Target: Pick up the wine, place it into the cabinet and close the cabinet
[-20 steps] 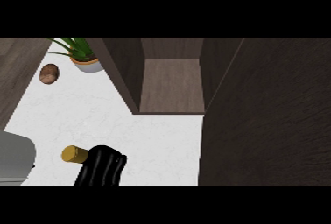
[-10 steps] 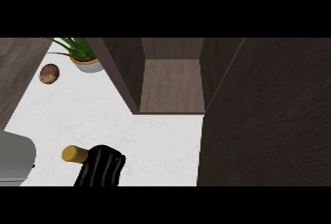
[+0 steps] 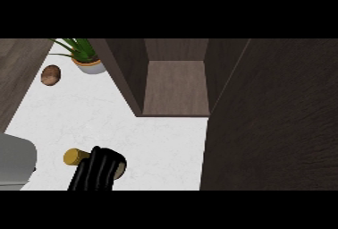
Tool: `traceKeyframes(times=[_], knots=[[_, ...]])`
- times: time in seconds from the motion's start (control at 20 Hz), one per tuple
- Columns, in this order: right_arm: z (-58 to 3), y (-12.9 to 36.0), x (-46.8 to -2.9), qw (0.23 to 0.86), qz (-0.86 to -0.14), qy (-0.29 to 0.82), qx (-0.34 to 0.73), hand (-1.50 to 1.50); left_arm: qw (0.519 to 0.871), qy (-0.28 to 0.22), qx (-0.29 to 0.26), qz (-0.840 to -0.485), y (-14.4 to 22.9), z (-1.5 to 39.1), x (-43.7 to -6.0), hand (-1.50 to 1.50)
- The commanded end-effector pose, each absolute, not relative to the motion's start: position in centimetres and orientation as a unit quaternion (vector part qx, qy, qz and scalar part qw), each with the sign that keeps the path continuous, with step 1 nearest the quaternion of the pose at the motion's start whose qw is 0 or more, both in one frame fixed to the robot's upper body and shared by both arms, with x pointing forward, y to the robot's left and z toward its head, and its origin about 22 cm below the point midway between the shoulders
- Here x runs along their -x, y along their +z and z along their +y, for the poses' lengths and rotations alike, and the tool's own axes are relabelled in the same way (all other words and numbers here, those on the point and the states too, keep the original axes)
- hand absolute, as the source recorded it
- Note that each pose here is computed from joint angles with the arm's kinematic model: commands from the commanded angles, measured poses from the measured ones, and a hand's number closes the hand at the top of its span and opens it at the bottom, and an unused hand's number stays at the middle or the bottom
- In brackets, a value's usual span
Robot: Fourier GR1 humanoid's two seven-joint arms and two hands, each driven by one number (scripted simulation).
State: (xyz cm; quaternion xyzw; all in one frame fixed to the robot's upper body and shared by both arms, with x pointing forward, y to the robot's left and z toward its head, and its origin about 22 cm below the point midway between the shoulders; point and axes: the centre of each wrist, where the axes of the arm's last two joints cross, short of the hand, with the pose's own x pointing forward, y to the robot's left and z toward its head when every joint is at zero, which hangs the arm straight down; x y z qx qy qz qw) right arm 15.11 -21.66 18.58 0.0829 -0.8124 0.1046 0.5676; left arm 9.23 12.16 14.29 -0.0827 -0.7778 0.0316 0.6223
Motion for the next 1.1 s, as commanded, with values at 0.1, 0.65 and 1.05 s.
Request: traceKeyframes(times=[0.1, 0.65, 1.05], knots=[[-21.0, 20.2, -13.0, 0.555, -0.820, 0.101, -0.093, -1.50, 0.573, 0.074, 0.069, -0.813, 17.8, 15.1, -8.0, -1.50], [-21.6, 20.4, -12.7, 0.549, -0.825, 0.102, -0.087, -1.50, 0.597, 0.075, 0.027, -0.798, 16.9, 19.0, -8.9, -1.50], [-22.3, 21.2, -10.7, 0.552, -0.822, 0.107, -0.088, -1.50, 0.636, 0.110, 0.047, -0.762, 13.2, 20.9, -10.0, -1.50]])
